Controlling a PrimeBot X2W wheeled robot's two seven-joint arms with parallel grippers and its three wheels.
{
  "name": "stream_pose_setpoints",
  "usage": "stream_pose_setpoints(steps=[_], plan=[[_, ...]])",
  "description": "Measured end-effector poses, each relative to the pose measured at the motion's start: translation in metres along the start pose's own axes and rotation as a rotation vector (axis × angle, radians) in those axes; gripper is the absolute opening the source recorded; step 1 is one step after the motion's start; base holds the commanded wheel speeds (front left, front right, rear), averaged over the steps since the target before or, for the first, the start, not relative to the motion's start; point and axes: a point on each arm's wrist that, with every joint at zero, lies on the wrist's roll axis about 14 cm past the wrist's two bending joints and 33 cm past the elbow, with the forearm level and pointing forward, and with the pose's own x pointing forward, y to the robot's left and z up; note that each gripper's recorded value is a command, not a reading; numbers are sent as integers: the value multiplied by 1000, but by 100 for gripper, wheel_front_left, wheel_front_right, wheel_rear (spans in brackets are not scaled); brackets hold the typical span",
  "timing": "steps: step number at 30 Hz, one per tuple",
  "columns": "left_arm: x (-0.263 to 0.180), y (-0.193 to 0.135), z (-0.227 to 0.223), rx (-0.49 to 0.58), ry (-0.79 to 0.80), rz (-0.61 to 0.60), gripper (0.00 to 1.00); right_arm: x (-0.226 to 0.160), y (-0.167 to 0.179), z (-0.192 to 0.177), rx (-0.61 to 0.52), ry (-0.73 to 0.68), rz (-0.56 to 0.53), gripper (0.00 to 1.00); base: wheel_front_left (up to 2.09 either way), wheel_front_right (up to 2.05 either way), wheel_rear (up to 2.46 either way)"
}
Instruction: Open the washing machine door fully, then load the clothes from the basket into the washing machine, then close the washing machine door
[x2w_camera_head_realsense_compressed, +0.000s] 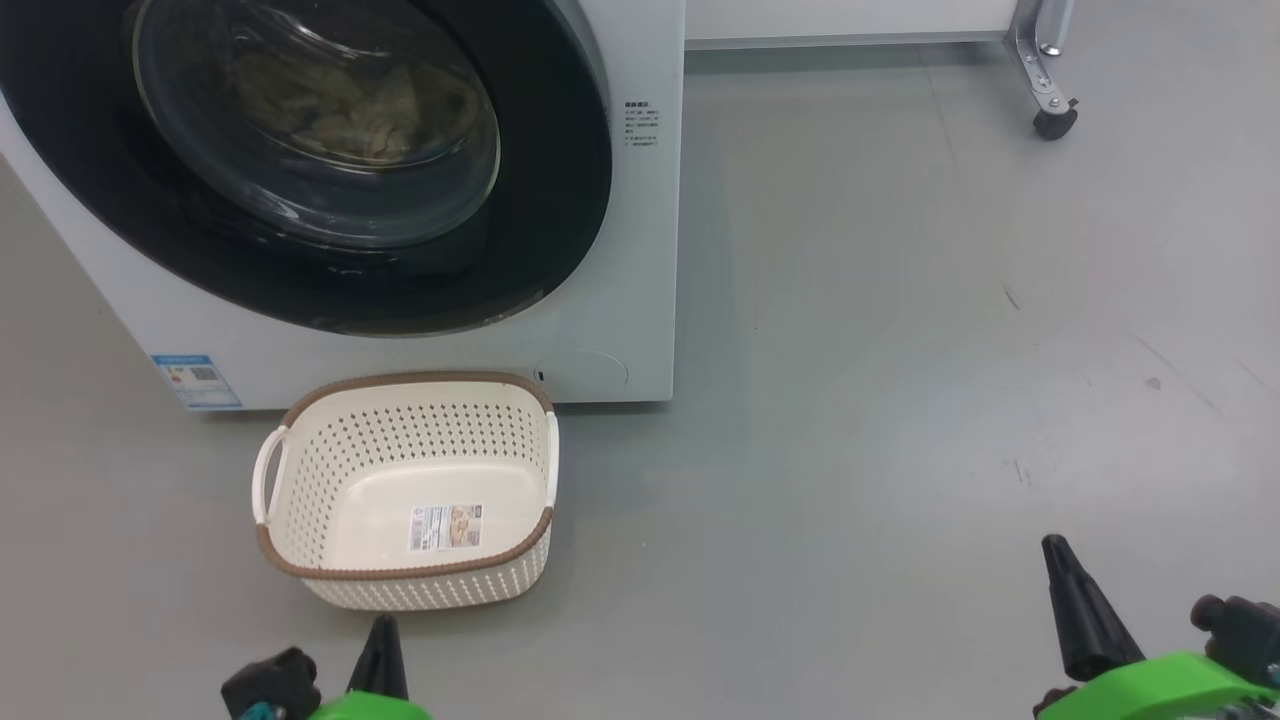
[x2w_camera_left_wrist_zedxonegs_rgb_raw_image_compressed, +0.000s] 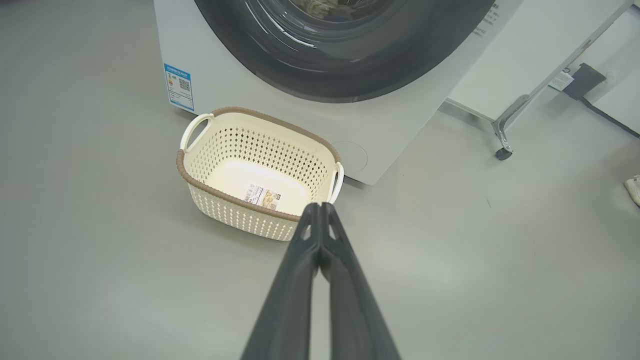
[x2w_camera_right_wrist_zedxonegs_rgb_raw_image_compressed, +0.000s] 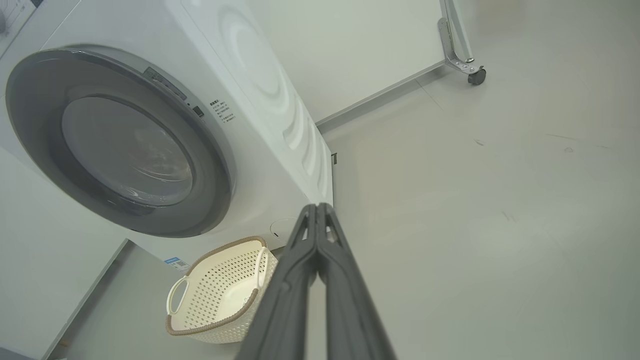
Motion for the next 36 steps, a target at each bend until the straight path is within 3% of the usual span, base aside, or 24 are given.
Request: stream_pose_setpoints(steps=[36], plan=[[9, 20, 16, -430, 10, 31, 0, 17, -2, 4, 408, -1, -18, 0, 0, 0, 0]])
